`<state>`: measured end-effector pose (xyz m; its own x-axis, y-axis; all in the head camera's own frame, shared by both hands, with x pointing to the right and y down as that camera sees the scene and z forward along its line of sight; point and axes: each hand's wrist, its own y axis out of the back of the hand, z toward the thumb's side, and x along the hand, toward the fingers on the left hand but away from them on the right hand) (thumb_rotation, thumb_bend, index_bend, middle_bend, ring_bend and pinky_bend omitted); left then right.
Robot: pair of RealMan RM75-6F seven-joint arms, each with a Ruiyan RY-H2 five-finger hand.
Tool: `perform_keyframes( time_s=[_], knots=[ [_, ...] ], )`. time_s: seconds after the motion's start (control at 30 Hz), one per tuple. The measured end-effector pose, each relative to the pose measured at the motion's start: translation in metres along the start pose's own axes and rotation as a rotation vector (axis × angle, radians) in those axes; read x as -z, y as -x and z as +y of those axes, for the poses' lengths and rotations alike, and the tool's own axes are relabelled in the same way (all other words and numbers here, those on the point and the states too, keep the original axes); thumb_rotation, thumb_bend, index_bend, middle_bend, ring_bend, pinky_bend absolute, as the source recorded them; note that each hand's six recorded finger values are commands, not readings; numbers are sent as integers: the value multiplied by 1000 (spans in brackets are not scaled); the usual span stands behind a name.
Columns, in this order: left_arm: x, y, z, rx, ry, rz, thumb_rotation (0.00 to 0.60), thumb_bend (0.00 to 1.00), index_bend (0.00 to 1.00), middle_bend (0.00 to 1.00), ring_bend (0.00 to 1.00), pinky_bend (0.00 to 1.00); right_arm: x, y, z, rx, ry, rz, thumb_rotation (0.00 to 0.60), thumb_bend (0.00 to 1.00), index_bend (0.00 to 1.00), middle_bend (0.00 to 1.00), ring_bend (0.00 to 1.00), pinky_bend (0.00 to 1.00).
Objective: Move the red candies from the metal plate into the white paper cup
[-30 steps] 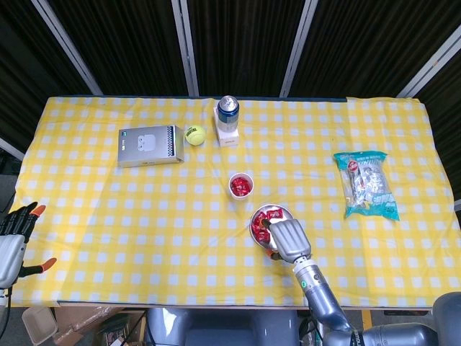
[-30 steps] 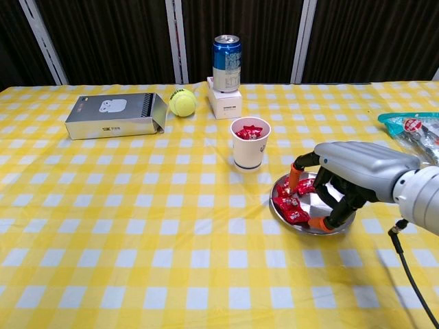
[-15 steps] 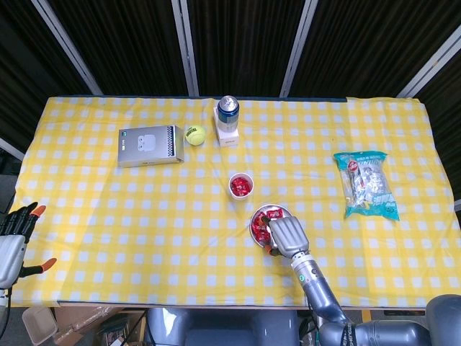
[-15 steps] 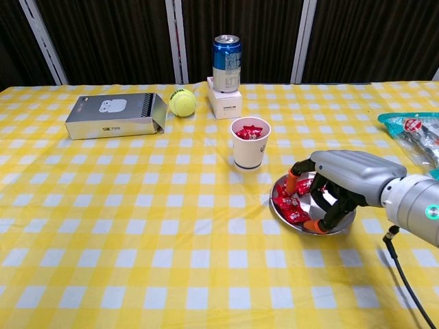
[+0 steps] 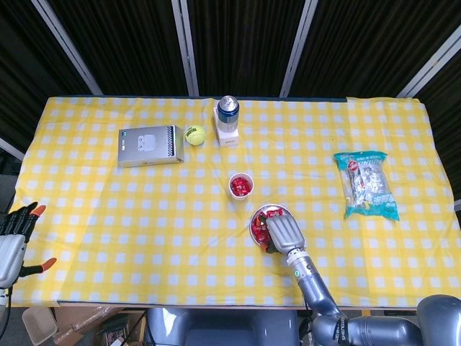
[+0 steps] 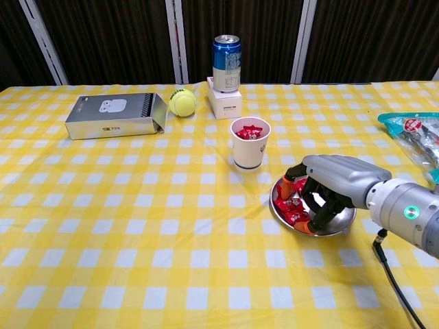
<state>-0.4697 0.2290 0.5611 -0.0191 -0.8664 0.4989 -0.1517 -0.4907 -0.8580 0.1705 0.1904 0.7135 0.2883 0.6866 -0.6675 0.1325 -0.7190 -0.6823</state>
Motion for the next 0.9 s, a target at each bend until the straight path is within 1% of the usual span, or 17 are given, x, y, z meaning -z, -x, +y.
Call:
perform_keyframes(
  time_s=[0.17,0.27,0.3,0.43,0.53,0.77,0.9],
  knots=[
    [0,0,0,2,1,1,600,25,0,0,0,0,0,4,-1,-1,4,-4,600,308,412,759,896,1000],
    [0,-1,0,2,2,3,600,25,0,0,0,0,0,6,-1,1,10,-5,600,320,435,759,896,1000],
    [1,-1,0,2,2,3,600,25,0,0,0,0,0,7,-1,0,11,-6,600,334,447,759,896,1000],
    [1,-1,0,1,2,5,600,25,0,0,0,0,1,10,-2,-3,17,-13,600,457,536,759,896,1000],
    [1,-1,0,3,3,6,600,25,0,0,0,0,2,12,-3,-5,27,-18,600,505,566,759,896,1000],
    [1,-1,0,3,6,6,600,25,0,0,0,0,3,12,0,2,36,-18,600,515,573,759,896,1000],
    [1,-1,0,4,7,6,600,25,0,0,0,0,1,11,6,18,42,-14,600,515,573,759,896,1000]
  ],
)
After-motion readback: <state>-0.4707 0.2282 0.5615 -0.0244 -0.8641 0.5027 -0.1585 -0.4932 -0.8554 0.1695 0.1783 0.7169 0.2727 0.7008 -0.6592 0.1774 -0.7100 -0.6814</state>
